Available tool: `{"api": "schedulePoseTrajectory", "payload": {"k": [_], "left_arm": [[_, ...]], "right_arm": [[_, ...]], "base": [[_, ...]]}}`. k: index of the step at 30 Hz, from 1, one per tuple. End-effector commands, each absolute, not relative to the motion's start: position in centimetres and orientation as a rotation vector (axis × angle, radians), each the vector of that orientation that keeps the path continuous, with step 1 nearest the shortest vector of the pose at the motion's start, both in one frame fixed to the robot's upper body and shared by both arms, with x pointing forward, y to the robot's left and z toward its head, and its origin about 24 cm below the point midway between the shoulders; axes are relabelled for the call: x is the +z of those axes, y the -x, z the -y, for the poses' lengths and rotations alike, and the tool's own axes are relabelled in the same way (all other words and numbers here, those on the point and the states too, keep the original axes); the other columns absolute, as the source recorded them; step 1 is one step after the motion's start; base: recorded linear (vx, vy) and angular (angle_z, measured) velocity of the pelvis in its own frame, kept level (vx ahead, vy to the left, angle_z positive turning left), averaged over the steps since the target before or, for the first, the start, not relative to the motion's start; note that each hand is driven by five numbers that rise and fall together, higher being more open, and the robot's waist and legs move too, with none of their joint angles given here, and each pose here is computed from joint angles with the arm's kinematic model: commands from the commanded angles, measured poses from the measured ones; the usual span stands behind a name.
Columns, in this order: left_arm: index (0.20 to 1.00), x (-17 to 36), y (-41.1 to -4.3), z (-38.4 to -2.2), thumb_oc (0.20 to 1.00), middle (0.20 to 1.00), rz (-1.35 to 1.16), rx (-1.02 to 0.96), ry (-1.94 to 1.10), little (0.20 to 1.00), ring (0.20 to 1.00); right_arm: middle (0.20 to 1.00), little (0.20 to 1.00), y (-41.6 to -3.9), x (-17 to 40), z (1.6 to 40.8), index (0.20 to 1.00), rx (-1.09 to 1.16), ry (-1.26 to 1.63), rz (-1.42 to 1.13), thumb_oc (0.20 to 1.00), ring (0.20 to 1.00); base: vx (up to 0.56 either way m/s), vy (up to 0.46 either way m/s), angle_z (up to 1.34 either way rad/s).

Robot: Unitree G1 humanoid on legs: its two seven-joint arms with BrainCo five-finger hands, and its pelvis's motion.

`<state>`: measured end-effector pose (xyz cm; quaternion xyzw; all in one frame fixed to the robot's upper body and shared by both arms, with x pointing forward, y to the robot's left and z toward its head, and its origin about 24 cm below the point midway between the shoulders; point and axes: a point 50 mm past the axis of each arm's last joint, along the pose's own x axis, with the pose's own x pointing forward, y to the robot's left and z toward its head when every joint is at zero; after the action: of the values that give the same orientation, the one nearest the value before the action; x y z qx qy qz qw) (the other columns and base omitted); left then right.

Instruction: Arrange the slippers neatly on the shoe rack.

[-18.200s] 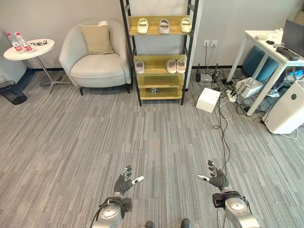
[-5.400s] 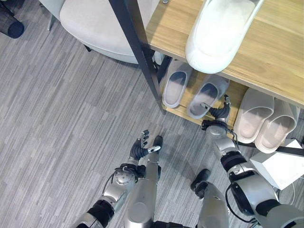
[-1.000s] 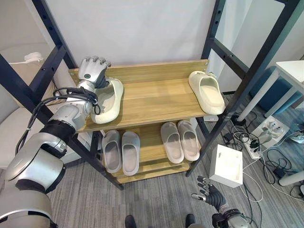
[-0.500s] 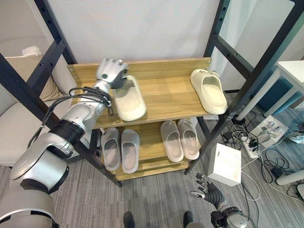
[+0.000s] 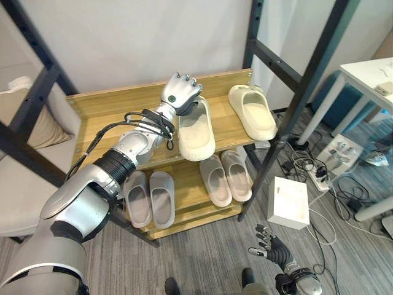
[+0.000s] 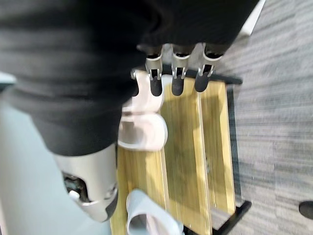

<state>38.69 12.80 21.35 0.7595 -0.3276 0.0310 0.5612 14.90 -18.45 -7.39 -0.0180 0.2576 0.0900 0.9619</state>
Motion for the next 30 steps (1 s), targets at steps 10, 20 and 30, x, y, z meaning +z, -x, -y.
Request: {"api": "schedulePoseTrajectory", "payload": {"k": [10, 20, 30], "left_arm": [[0.2, 31.4, -40.3, -12.6, 0.2, 0.2, 0.851, 0.444, -1.826, 0.2, 0.2], [1.0, 31.1, -41.4, -13.9, 1.0, 1.0, 0.715, 0.482, -1.914, 1.0, 1.0], [1.0, 30.9, -41.4, -14.4, 1.0, 1.0, 0.696, 0.473, -1.893, 1.0, 1.0]], "right_arm": [[1.0, 1.0, -17.2, -4.1, 20.1, 1.0, 0.132, 0.072, -0.328, 1.0, 1.0], [1.0, 1.0, -15.8, -4.8, 20.3, 1.0, 0.143, 0.039, -0.375, 1.0, 1.0], [1.0, 1.0, -15.5, -5.8, 20.0, 1.0, 0.152, 0.038, -0.42, 1.0, 1.0]], "base": [[0.03, -0.032, -0.1], [0.02, -0.013, -0.08], [-0.01, 0.0, 0.0]]}}
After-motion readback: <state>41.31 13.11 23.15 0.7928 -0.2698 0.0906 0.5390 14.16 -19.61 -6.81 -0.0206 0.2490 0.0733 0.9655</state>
